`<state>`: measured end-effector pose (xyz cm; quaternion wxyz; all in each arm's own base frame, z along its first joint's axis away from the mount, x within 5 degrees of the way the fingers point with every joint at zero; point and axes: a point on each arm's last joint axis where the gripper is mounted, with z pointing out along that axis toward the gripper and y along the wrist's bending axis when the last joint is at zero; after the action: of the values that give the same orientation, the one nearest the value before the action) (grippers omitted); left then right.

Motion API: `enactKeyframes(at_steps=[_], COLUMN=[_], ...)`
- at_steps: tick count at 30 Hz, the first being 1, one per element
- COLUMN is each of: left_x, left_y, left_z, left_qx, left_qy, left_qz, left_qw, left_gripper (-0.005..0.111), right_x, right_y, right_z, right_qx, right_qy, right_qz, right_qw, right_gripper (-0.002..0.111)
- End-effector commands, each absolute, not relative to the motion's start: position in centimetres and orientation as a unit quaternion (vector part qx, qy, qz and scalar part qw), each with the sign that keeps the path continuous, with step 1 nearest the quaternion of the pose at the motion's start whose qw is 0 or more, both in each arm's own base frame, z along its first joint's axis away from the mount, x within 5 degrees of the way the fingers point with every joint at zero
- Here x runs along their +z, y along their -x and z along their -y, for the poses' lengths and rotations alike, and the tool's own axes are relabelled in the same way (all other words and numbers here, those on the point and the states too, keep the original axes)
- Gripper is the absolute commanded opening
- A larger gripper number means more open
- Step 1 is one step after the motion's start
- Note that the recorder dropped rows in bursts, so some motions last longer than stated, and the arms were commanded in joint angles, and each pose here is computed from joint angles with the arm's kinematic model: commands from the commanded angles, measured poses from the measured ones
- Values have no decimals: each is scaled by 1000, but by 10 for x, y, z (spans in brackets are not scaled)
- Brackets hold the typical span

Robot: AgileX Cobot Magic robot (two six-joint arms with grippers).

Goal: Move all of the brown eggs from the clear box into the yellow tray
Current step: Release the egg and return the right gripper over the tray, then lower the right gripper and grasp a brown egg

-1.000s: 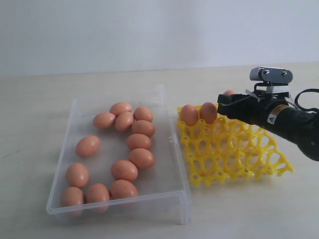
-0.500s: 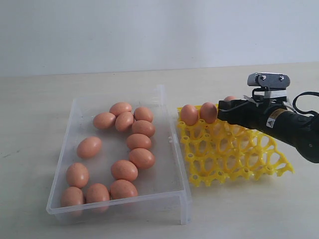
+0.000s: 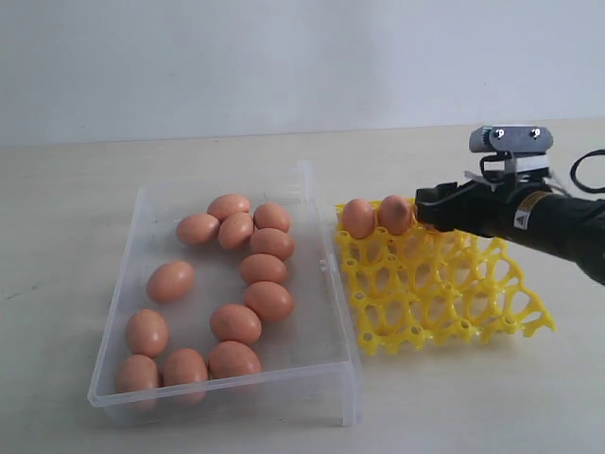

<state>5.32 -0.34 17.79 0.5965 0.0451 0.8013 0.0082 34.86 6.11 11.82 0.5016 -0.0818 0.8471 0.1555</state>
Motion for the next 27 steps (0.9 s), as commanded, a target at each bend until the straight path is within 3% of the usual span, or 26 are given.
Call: enactKeyframes(at_steps=[1,5,7,11,16,22,25,27], left_x=[181,181,181,181,181,181,181,181], left_y=[-53,-53,-53,-53,-53,-53,-53,-53], left_z=[4,4,4,4,4,4,4,4], left_qx=[6,6,6,6,6,6,6,6], left_qy=[-43,-43,-43,-43,-43,-43,-43,-43], left_qz=[-795,-795,-795,-795,-795,-795,-795,-795], left_qw=[605,605,605,605,605,605,605,605], left_gripper=[0,0,0,0,0,0,0,0], right_x=[178,244,264,299,295,261,244,237], right_y=[-337,-313,-304,-292,-286,-289,-299,-309], right_z=[-62,-83,-97,-142,-206,-271,-298,-318], right_qx=[132,118,108,106,129,125,113,141], right_qy=[123,154,169,204,279,448,490,439], right_qz=[-835,-813,-811,-810,-825,-844,-842,-870], right_qw=[520,548,549,540,474,266,196,178], right_gripper=[51,14,1,0,0,0,9,20])
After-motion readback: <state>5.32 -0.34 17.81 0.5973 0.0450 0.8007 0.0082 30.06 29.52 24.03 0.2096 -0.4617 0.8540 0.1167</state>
